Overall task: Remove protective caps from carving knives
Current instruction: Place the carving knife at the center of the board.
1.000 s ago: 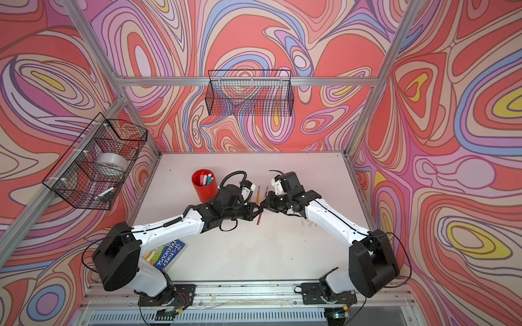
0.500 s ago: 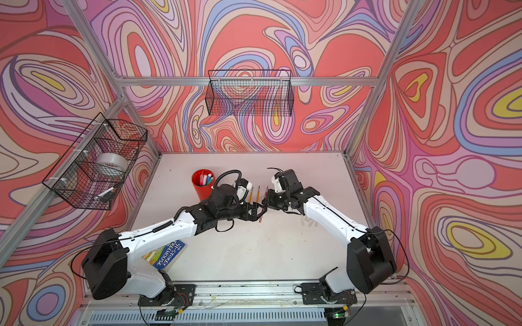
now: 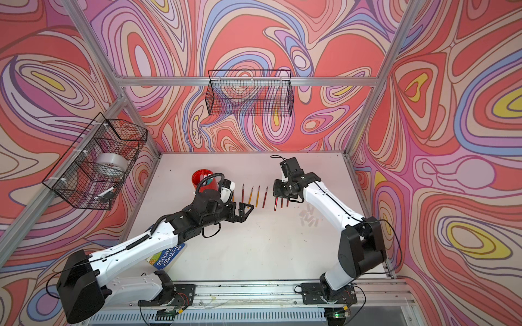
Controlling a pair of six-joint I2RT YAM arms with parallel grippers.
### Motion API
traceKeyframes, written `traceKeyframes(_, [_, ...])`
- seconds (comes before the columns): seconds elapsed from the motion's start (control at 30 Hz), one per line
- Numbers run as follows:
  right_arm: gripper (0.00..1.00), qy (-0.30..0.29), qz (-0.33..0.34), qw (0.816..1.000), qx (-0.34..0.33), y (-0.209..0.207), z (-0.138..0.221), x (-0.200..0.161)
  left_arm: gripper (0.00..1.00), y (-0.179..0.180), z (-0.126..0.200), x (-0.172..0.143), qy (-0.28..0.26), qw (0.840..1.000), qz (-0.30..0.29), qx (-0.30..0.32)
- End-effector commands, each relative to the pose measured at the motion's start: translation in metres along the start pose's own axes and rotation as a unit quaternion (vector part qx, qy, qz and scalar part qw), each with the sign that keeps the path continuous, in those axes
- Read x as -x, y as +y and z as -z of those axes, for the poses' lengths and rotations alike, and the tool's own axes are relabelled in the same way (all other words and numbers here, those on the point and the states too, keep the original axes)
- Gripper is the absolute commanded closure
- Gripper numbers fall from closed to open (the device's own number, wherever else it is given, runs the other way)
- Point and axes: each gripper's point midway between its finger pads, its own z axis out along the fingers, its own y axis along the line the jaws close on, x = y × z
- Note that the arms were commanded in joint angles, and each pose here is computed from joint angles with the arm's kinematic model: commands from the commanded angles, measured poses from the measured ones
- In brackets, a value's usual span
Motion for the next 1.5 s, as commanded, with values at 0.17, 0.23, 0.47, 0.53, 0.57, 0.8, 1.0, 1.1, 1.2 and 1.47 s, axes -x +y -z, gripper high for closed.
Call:
traceKeyframes(0.17, [1.00, 0.004, -0.014, 0.999, -0.040, -0.033, -0.013, 0.022, 0.00, 0.024, 0.019, 0.003, -0.025, 0.999, -0.006, 0.043])
traceKeyframes(0.23, [1.00, 0.005, -0.017, 0.998, -0.054, -0.042, -0.018, 0.027, 0.00, 0.027, 0.021, 0.002, -0.026, 0.999, -0.005, 0.047])
traceKeyframes(0.47, [1.00, 0.026, -0.033, 0.996, -0.074, -0.065, -0.041, 0.037, 0.00, 0.036, 0.024, 0.000, -0.028, 0.998, -0.004, 0.060])
traceKeyframes(0.53, [1.00, 0.031, -0.034, 0.996, -0.077, -0.067, -0.046, 0.040, 0.00, 0.038, 0.025, 0.000, -0.030, 0.998, -0.003, 0.062])
traceKeyframes(0.57, [1.00, 0.034, -0.034, 0.996, -0.079, -0.068, -0.049, 0.041, 0.00, 0.038, 0.026, 0.000, -0.030, 0.998, -0.003, 0.063])
traceKeyframes(0.8, [1.00, 0.047, -0.039, 0.994, -0.091, -0.079, -0.062, 0.045, 0.00, 0.048, 0.026, -0.002, -0.030, 0.997, 0.002, 0.073])
traceKeyframes(1.0, [1.00, 0.056, -0.037, 0.991, -0.118, -0.094, -0.071, 0.047, 0.00, 0.053, 0.026, -0.002, -0.027, 0.997, 0.007, 0.076])
traceKeyframes(1.1, [1.00, 0.059, -0.039, 0.990, -0.124, -0.100, -0.073, 0.047, 0.00, 0.055, 0.024, -0.002, -0.026, 0.997, 0.009, 0.078])
traceKeyframes(1.2, [1.00, 0.064, -0.042, 0.988, -0.133, -0.108, -0.078, 0.045, 0.00, 0.056, 0.022, -0.003, -0.024, 0.997, 0.012, 0.078])
traceKeyframes(1.47, [1.00, 0.082, -0.043, 0.984, -0.154, -0.125, -0.090, 0.038, 0.00, 0.060, 0.019, -0.005, -0.018, 0.996, 0.018, 0.080])
